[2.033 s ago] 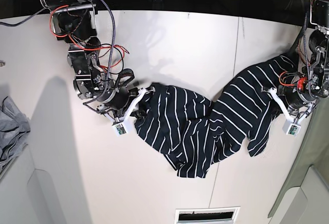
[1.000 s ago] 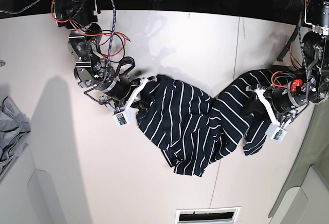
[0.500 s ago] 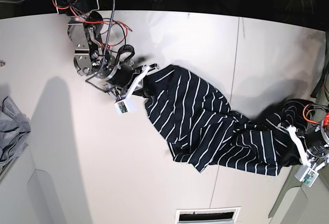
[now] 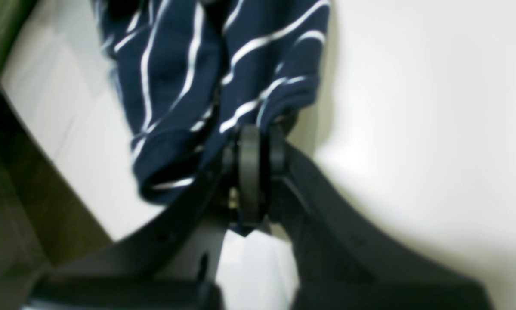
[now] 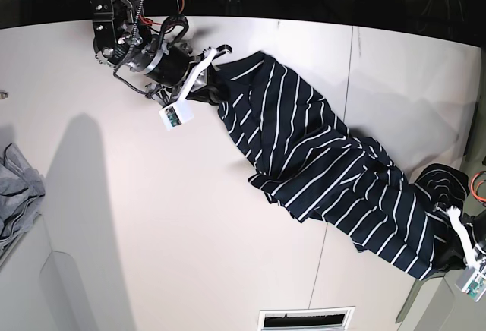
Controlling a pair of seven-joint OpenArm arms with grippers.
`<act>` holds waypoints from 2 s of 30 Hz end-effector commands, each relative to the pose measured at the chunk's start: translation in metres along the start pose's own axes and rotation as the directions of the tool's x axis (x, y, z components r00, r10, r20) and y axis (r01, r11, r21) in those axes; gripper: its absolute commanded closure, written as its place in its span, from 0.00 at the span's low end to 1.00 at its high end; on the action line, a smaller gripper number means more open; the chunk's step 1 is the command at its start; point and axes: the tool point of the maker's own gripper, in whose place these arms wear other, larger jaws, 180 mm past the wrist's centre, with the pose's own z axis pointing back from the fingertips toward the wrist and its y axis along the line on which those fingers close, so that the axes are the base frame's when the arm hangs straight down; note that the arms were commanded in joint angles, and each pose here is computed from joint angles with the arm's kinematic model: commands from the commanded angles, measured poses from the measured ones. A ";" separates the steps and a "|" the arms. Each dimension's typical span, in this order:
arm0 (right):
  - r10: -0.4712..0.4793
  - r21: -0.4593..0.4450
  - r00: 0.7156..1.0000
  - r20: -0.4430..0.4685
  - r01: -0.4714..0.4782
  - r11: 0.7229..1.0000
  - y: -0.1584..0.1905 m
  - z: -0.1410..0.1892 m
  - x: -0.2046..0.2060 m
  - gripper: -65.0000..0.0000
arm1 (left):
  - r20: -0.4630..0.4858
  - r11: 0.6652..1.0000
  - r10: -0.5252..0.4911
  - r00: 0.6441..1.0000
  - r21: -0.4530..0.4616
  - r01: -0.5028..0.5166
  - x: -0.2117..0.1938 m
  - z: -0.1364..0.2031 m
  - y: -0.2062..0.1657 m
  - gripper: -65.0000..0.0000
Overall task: Layout the t-shirt on the table in an organized manner, then fold the t-shirt properly
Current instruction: 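Lift and stretch the shirt apart, shaking it flat onto the table, then grasp the shirt's collar edge with the right gripper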
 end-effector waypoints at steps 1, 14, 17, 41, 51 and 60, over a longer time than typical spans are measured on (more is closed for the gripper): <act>0.007 0.016 0.999 0.034 -0.008 1.000 0.002 0.007 0.010 1.00 | 0.062 0.999 -0.018 0.998 0.051 0.015 0.024 0.009 0.020 1.00; 0.018 0.028 0.999 -0.031 -0.017 0.999 0.018 0.049 -0.021 1.00 | 0.299 1.000 0.019 0.954 -0.005 -0.019 0.104 0.014 0.019 1.00; 0.010 0.042 1.000 -0.029 -0.008 0.999 0.023 0.052 -0.022 1.00 | 0.329 0.998 0.020 0.944 -0.069 0.003 0.122 0.001 -0.008 1.00; 0.015 0.037 0.998 -0.059 -0.013 0.999 0.020 0.048 -0.020 0.86 | 0.128 0.903 -0.034 0.991 -0.422 0.085 0.150 -0.138 -0.217 0.54; 0.101 0.108 0.984 0.144 -0.117 0.987 0.061 0.037 0.069 0.62 | 0.057 0.943 0.060 0.997 -0.330 -0.038 0.092 -0.088 -0.088 0.54; 0.463 0.177 0.883 0.079 -0.469 0.865 0.152 -0.030 0.079 0.62 | -0.039 0.943 0.211 0.977 -0.256 -0.214 0.017 -0.046 -0.022 0.54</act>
